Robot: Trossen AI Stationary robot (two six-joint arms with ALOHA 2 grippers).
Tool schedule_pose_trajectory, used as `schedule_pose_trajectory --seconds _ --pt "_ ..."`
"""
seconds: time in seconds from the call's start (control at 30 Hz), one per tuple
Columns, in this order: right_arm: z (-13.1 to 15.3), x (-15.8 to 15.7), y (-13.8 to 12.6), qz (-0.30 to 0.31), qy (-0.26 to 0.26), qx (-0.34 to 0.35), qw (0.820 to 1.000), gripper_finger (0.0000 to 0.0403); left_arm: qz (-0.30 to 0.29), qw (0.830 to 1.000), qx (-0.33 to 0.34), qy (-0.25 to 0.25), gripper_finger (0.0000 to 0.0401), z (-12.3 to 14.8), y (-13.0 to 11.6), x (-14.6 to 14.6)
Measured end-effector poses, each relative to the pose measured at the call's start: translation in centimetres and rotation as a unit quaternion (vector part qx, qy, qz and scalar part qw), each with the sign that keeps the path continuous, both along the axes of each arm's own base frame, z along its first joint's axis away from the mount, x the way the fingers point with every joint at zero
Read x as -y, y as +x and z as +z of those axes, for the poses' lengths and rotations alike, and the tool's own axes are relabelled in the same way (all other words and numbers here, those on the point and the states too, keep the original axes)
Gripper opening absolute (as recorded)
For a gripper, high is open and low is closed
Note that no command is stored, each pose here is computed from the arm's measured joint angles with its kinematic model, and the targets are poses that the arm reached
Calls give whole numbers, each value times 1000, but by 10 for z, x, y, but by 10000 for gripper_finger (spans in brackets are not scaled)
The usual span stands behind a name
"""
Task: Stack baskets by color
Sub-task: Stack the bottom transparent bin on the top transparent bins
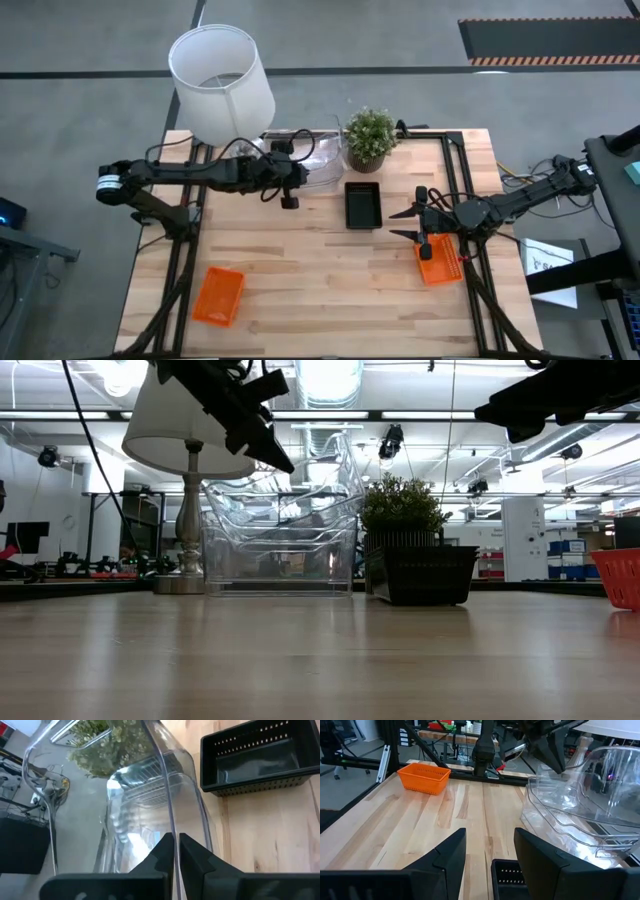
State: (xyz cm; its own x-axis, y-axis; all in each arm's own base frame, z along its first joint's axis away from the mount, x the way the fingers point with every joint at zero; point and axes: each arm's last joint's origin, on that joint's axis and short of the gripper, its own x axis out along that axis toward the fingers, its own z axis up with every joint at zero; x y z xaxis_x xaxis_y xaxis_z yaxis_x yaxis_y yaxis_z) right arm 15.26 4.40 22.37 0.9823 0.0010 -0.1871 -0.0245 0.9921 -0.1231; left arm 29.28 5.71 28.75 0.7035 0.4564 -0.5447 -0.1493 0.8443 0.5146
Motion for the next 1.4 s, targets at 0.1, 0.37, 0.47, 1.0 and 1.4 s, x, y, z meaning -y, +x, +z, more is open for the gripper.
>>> schedule_pose_trajectory --seconds 0.1,0.37,0.47,1.0,1.4 --pt "0 0 0 0 0 0 1000 160 -4 1000 -11 10 0 5 0 2" --pt "0 0 0 0 0 0 1000 160 12 997 -44 55 0 19 -1 11" --pt "0 0 0 0 0 0 1000 160 13 997 -54 59 0 23 -2 13" --pt "0 0 0 -1 -1 -2 1000 160 41 992 -87 82 0 30 -2 15" --pt "-2 0 0 -4 -4 -9 1000 160 58 986 -144 58 0 38 26 23"
